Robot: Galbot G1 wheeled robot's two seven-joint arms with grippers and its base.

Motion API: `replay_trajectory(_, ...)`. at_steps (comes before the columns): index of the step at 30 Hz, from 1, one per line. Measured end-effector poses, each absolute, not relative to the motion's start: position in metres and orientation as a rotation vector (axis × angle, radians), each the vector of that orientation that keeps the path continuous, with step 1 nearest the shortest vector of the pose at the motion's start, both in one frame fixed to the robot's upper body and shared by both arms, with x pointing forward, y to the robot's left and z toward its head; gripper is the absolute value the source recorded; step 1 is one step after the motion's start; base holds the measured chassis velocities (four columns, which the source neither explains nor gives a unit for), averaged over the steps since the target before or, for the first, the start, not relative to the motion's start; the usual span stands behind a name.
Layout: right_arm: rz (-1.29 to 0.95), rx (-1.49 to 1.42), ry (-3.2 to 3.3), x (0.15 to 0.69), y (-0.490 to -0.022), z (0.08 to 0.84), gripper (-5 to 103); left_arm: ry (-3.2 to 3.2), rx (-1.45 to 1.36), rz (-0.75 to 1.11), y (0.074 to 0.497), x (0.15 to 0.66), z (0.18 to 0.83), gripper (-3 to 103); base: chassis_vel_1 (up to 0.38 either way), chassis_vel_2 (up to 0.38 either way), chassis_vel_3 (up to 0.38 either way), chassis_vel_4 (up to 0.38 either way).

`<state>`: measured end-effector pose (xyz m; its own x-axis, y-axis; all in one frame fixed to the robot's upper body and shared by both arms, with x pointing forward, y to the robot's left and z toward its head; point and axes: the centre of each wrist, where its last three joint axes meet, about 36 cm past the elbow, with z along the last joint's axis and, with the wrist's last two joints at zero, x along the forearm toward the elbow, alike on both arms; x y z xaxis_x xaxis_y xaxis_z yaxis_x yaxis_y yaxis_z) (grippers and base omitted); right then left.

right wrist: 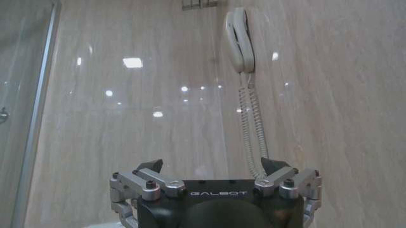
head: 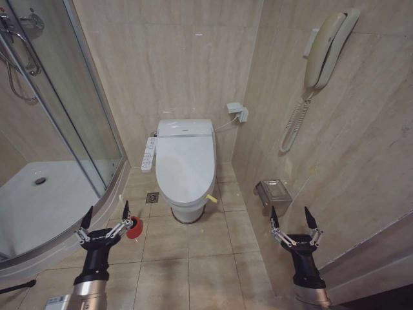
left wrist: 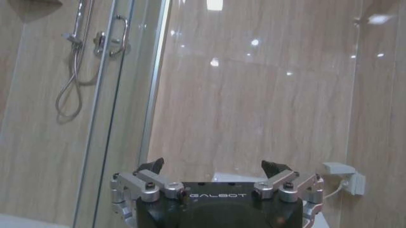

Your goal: Open the toilet lid, clean the toilet bowl with a toilet brush, close the toilet lid, and flush.

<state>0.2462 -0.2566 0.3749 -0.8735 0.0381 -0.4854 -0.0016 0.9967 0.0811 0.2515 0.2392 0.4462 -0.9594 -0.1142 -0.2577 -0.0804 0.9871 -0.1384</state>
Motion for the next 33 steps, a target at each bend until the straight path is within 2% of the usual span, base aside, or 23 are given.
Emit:
replay_trajectory(7, 0.108, 0.06, 2.636, 0.248, -0.255, 0.377, 100, 2.877, -0.149, -0.239, 0.219, 0.253, 0.436, 100, 0.0, 0.0, 0.0, 0.0)
replay_trajectory(18, 0.079, 0.028, 2.646, 0.247, -0.245, 0.375, 100, 2.888, -0.121, -0.203, 0.216, 0.245, 0.436, 100, 0.0, 0.0, 0.0, 0.0)
replay_trajectory(25, -0.031, 0.034, 2.881, 0.219, -0.237, 0.403, 100, 2.946, -0.155, -0.052, 0.211, 0.223, 0.458, 100, 0.0, 0.0, 0.0, 0.0)
replay_trajectory(33, -0.062, -0.028, 2.976, 0.211, -0.233, 0.436, 100, 2.983, -0.181, -0.007, 0.206, 0.218, 0.473, 100, 0.0, 0.0, 0.0, 0.0)
